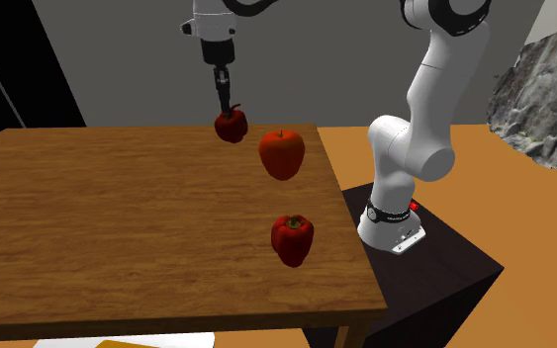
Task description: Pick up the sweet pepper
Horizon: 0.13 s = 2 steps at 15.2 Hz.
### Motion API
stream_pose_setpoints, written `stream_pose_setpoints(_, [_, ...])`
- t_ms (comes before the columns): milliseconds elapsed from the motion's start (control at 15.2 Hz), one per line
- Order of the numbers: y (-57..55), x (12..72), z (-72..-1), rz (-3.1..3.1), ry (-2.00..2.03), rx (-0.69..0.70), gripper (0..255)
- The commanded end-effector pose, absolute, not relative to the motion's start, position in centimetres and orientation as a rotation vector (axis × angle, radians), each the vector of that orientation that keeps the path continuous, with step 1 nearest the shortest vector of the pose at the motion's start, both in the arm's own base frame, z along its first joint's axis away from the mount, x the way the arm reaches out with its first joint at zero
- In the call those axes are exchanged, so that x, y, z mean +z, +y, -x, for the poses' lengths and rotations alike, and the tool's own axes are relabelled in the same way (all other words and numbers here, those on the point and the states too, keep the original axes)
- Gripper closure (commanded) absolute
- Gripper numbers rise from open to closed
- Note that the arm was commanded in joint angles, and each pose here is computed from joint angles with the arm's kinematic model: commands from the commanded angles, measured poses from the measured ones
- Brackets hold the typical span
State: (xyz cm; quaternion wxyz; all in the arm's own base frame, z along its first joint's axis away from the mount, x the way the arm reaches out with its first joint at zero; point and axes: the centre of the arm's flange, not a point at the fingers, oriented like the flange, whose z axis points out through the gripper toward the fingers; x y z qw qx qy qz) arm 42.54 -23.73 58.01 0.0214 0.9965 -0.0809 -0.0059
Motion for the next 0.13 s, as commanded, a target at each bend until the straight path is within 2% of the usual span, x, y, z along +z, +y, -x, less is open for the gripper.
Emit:
stream_pose_setpoints(0, [-23.74, 58.68, -42.44, -3.089, -0.251, -0.018, 255])
stream_pose_setpoints(66, [-23.74, 58.68, -42.45, -3.089, -0.251, -0.018, 255])
